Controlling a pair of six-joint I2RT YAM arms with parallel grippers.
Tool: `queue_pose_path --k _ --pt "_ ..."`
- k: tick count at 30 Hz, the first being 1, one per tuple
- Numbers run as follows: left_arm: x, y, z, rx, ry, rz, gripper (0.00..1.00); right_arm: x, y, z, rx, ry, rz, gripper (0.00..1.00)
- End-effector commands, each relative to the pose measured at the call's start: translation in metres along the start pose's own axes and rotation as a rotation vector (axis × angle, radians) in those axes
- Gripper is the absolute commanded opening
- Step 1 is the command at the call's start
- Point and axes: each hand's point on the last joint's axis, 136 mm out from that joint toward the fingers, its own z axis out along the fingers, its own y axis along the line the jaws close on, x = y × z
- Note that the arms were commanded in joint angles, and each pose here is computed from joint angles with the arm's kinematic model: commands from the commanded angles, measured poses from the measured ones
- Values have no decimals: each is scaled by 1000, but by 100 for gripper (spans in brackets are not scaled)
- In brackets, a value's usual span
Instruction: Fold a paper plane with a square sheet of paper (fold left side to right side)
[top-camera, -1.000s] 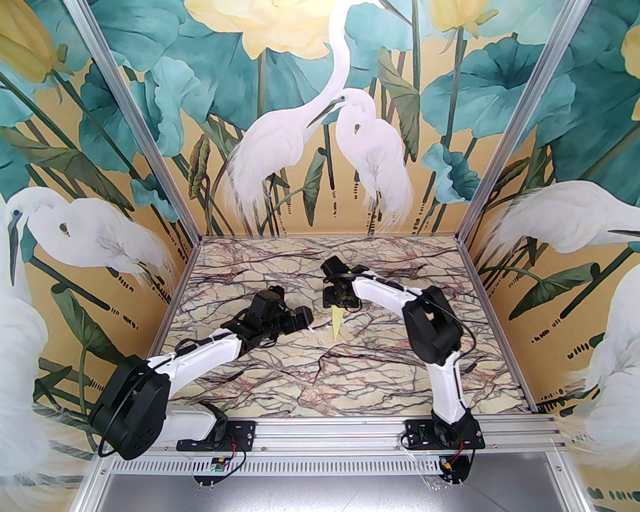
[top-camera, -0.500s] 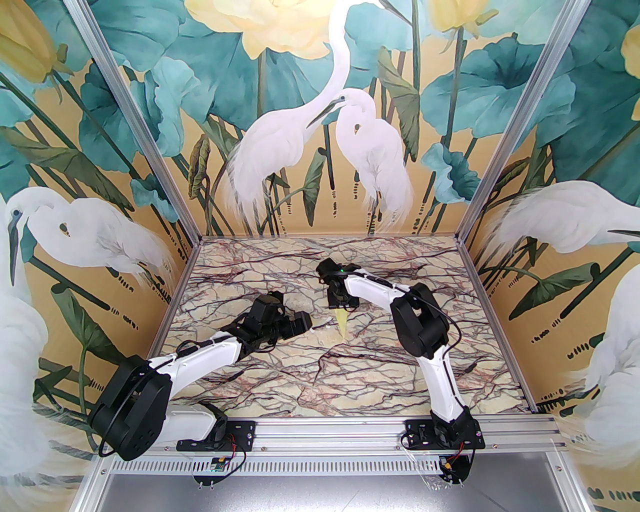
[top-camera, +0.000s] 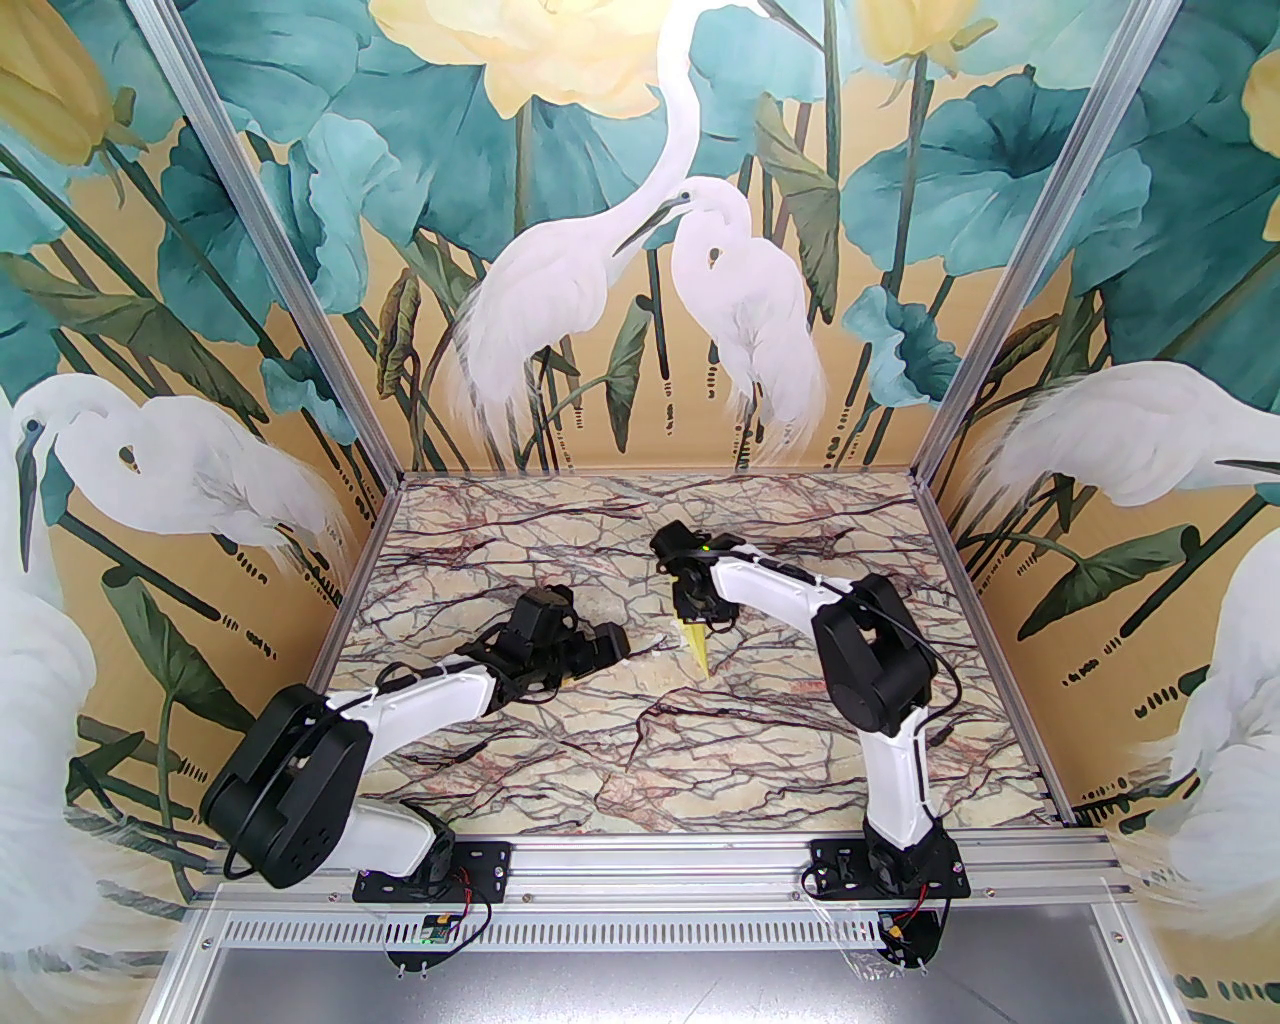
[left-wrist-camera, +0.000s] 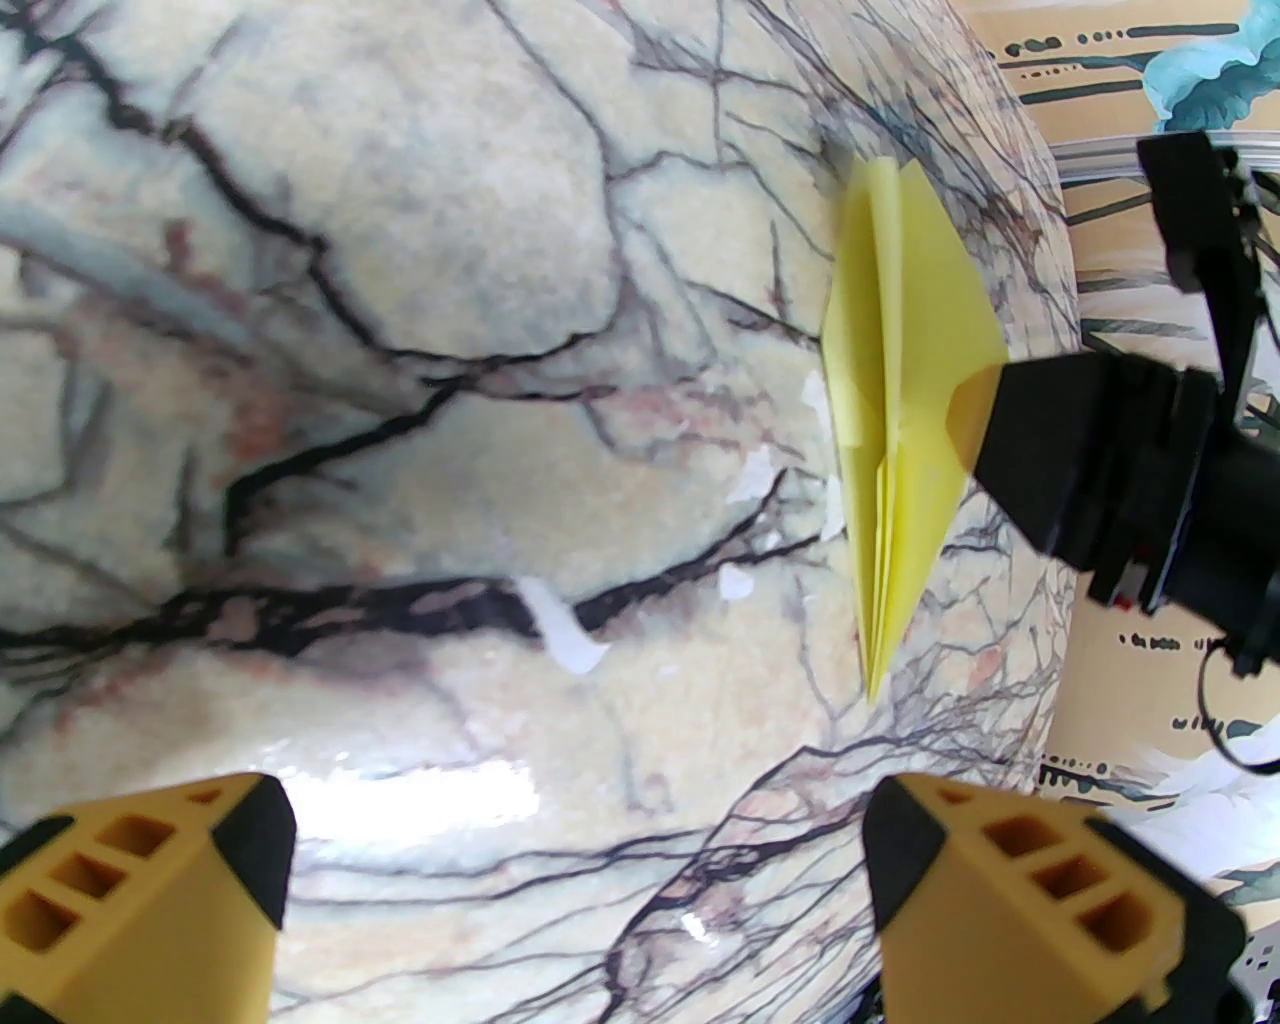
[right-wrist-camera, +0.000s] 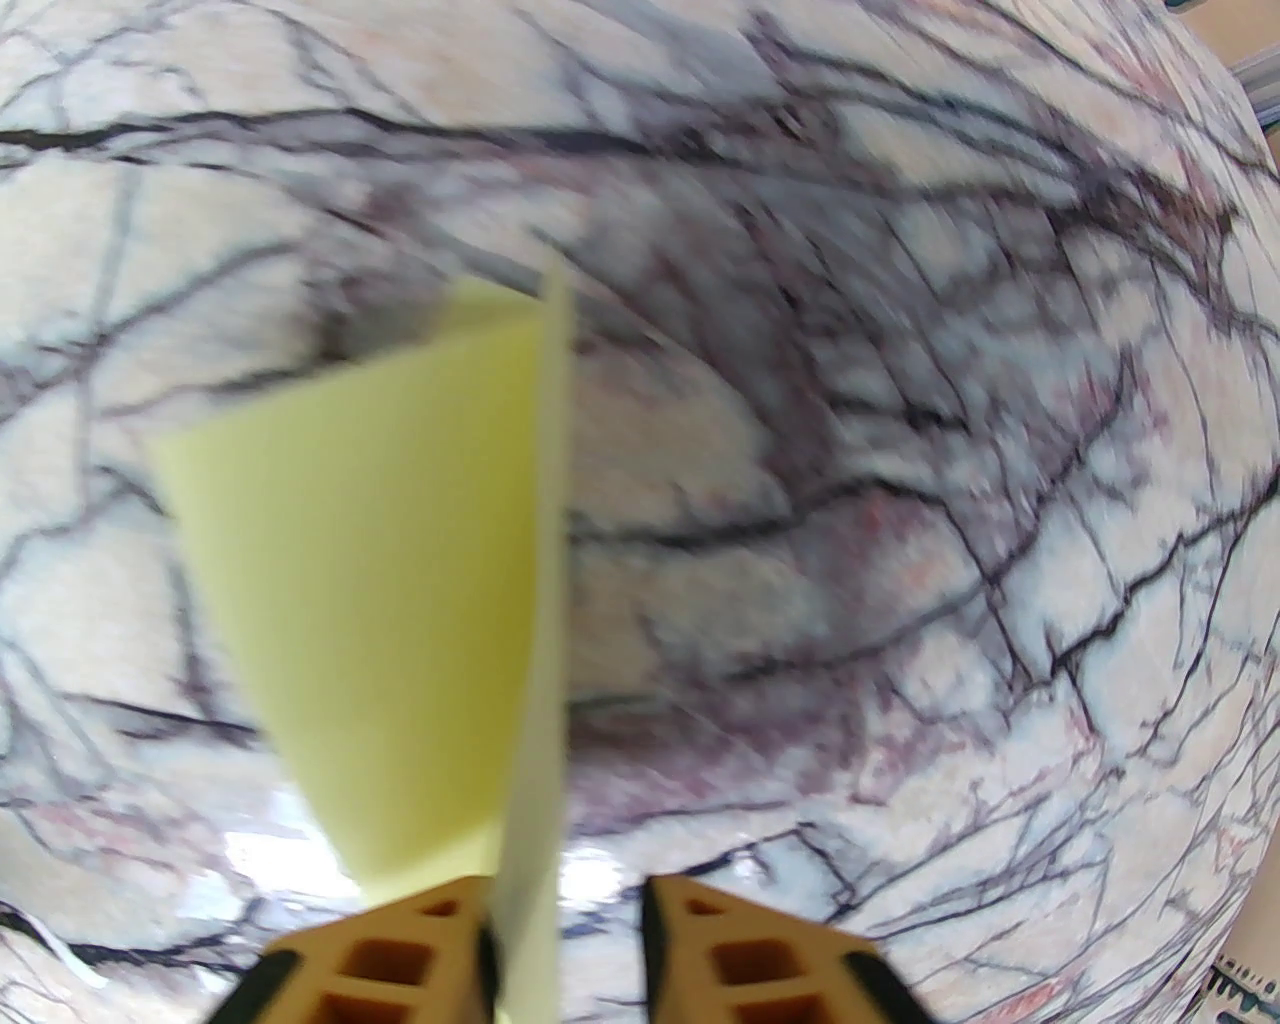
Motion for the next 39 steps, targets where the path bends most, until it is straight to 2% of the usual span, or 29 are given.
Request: queue_pose_path --k 1,7,11,15,17,19,23,37,39 --pt "-8 -23 4 68 -2 11 98 -6 -7 -6 -51 -30 46 17" --pt "-6 -54 16 131 12 59 100 -1 -10 -3 -251 -35 143 8" --pt "4 -84 34 153 39 127 98 1 -10 0 -411 -31 208 10" --pt "14 -99 56 160 80 142 79 2 -13 -2 -497 -48 237 17" --pt "20 -104 69 156 109 149 76 2 -14 -4 -539 -53 250 19" --pt "25 -110 81 151 130 159 69 1 -15 -3 -563 -55 258 17" --pt "31 -118 100 132 155 172 65 3 -15 0 -579 -47 254 16" --pt "37 -113 128 55 193 176 62 5 -17 6 -603 -47 279 16" --pt "36 -114 129 56 192 175 59 6 -18 7 -602 -45 284 15"
